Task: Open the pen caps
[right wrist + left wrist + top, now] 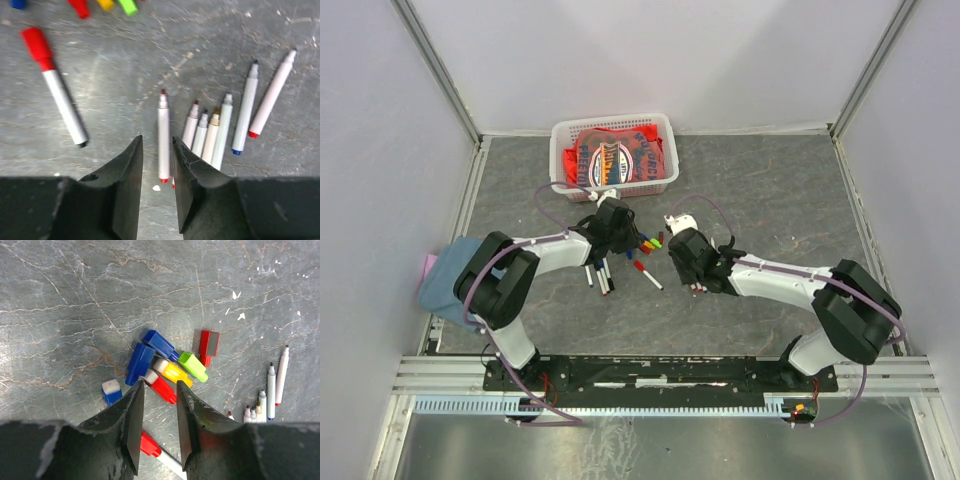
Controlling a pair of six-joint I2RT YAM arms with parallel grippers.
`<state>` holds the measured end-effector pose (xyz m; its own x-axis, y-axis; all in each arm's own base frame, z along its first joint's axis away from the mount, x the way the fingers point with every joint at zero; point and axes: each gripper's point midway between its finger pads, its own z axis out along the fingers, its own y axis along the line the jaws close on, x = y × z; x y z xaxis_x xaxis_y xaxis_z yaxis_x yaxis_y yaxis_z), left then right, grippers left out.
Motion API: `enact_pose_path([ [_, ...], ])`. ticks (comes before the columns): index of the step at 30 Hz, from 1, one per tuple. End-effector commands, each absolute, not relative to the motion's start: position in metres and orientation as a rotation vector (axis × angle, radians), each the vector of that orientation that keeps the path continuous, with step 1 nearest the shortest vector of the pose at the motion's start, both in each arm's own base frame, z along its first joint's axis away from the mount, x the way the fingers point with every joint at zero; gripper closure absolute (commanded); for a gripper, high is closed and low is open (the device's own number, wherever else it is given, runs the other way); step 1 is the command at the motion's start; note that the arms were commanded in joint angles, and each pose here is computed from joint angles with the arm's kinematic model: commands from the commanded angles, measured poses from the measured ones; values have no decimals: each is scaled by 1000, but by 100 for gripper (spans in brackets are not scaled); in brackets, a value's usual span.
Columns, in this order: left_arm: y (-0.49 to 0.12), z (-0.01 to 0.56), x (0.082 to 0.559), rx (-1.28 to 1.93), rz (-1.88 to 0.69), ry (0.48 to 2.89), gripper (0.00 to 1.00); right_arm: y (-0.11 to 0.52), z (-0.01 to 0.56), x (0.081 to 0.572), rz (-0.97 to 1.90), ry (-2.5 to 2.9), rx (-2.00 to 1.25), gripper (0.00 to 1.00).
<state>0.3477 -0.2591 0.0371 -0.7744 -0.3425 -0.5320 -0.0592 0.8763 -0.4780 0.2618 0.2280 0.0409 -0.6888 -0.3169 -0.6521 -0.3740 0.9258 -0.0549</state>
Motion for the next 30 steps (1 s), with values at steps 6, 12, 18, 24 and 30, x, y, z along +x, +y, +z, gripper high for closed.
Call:
enact_pose_path([
  [6, -259, 109, 354, -264, -676, 2221, 55, 297, 95, 260, 416, 2226, -661, 58],
  [12, -243, 121, 340, -282, -684, 2179, 48, 321, 83, 255, 497, 2238, -726, 57],
  [18, -227, 122, 328, -320, -695, 2153, 46, 330, 65, 254, 491, 2270, -765, 57],
  [24, -218, 123, 323, -331, -694, 2142, 46, 334, 49, 254, 470, 2299, -781, 58],
  [30, -215, 119, 320, -336, -690, 2149, 45, 332, 36, 253, 419, 2325, -797, 60],
])
